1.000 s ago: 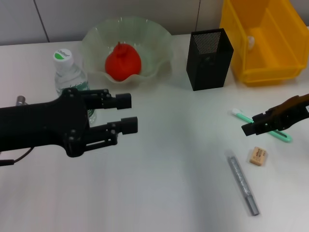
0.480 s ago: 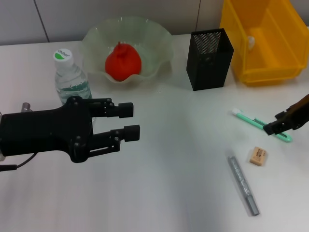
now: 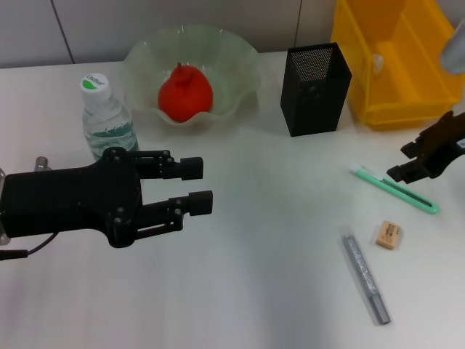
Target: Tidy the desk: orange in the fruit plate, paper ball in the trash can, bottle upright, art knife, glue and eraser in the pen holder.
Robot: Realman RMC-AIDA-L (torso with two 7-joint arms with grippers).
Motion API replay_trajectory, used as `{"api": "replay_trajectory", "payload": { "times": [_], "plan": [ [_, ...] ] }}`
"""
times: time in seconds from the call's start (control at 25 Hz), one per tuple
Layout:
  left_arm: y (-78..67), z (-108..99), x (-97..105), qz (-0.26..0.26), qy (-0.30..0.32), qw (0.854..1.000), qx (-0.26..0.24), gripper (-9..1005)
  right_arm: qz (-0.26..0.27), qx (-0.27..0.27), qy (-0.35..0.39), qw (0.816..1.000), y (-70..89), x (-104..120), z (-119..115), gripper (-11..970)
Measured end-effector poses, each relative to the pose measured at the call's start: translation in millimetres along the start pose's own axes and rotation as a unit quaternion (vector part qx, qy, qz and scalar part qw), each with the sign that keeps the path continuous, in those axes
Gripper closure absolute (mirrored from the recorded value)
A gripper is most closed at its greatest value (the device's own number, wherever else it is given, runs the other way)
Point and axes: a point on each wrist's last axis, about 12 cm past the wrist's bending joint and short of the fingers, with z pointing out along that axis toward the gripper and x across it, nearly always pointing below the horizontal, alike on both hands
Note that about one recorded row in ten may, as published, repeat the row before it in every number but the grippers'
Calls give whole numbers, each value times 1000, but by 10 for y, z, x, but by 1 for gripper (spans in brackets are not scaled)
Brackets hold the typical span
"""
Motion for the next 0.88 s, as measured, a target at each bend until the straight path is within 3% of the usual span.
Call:
{"api": "replay_trajectory", "payload": {
  "times": [0.28,0.88],
  "plan": [
    [-2,-4,7,0,-1,1000,-1,510,-36,8,32,999,-37,-116,265,455],
    [19,-6,24,6,-2,1000,-11,510,-39,11,34,999,-34,-183,429,457]
  ]
}}
